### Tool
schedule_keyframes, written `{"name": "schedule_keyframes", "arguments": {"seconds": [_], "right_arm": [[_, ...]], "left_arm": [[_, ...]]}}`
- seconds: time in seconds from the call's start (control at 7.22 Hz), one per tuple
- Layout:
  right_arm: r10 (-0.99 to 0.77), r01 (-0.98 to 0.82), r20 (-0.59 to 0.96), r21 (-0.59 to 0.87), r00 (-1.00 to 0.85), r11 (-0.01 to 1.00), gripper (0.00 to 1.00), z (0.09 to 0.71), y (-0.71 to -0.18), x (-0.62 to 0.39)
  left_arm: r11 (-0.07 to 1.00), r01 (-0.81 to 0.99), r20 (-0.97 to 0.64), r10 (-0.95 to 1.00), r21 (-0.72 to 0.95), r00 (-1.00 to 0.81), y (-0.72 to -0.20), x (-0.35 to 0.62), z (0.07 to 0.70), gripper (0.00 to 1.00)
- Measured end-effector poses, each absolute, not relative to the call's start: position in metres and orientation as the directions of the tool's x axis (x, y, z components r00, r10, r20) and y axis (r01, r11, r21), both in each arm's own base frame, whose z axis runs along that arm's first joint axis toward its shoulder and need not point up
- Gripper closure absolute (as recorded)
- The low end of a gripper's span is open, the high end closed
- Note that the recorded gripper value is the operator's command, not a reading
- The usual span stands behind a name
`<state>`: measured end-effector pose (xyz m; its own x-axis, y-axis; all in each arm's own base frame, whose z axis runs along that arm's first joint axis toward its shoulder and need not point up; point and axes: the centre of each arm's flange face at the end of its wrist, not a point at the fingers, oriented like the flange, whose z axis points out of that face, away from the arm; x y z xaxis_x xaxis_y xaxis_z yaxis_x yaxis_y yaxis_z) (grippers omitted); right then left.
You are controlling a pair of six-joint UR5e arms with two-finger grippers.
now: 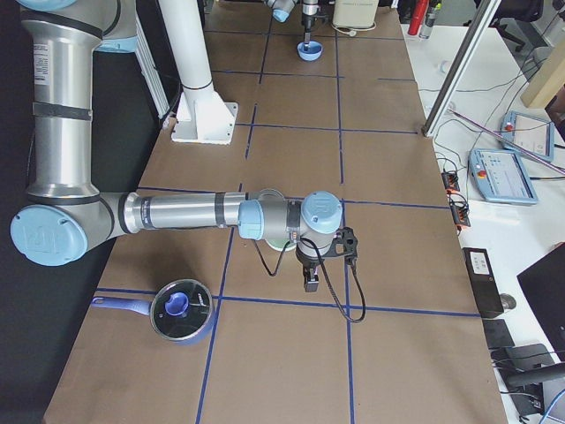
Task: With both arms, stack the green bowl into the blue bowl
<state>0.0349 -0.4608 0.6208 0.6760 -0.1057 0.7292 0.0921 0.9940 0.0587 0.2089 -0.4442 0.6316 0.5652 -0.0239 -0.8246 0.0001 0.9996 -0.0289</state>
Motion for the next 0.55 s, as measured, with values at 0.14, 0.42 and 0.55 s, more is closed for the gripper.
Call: {"name": "schedule_keyframes", "arguments": {"seconds": [0.14,0.42,0.55], "right_arm": [[-0.105,0.092,0.729,0.057,0.676,0.994,0.00,0.621,-0.461,0.035],[-0.105,0.092,0.729,0.057,0.676,0.994,0.00,0.621,-0.461,0.035],[-0.105,0.092,0.730,0.059,0.675,0.994,0.00,0.621,-0.461,0.035]], "left_arm": [[1.000,0.004,-0.824,-0.022,-0.025,0.567,-0.445,0.210,0.630,1.00],[0.999,0.030,-0.840,-0.033,-0.020,0.542,-0.457,0.219,0.603,1.00],[0.998,0.061,-0.867,-0.058,-0.032,0.495,-0.472,0.242,0.555,1.00]]}}
